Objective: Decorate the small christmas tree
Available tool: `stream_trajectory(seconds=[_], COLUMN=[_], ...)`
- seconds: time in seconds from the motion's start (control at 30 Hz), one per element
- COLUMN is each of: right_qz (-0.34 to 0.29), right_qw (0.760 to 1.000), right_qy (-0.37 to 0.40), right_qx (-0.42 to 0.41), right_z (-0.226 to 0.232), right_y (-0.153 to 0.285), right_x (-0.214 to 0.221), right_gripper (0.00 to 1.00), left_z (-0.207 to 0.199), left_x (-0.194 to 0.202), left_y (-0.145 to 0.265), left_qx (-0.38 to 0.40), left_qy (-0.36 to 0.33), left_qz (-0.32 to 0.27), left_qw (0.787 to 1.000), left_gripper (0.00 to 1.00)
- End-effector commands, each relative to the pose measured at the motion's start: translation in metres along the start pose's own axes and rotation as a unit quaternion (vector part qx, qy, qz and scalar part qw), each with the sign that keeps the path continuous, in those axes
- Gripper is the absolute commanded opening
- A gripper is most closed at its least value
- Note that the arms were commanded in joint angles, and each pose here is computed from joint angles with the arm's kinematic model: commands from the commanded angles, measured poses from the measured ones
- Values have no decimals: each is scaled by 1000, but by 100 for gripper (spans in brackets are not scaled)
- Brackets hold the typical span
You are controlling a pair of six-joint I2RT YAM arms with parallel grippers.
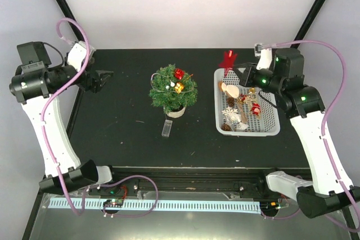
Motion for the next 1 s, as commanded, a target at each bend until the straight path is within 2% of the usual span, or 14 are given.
stream_trajectory(seconds=[0.0,0.1,0.33,0.43,0.67,0.73,0.83,0.97], right_qz=[-64,-81,-48,-23,22,43,59,93], right_qw=[983,968,920,892,861,852,853,851], right_qy=[60,78,98,84,10,-14,-37,-77], right_qx=[-162,-224,-378,-443,-509,-521,-518,-510], right_z=[66,94,163,192,221,227,231,236], right_y=[17,31,44,42,17,9,-2,-21], right_x=[-22,-28,-24,-22,-26,-25,-30,-39], right_gripper=[1,1,1,1,1,1,1,1], left_z=[-48,-73,-99,-110,-108,-106,-104,-104], left_x=[3,3,0,-1,-13,-21,-33,-52], left_y=[18,30,41,45,56,61,68,77], left_qx=[86,116,151,153,76,43,1,-48], left_qy=[-17,-26,-28,-67,-204,-260,-336,-437], left_qz=[-9,-24,-43,-49,-75,-85,-101,-124], left_qw=[996,993,987,985,973,961,936,890], left_gripper=[99,99,97,96,97,97,96,88])
Point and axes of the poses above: each gripper's point midway between its finger pads, its own y axis back along the fingers, its own z axis along the line the jaws close on, x = y × z, the point moved 3 cm from there along y, back along the fingers, and after that the axes turned 12 degrees about y, right-handed, at the moved point
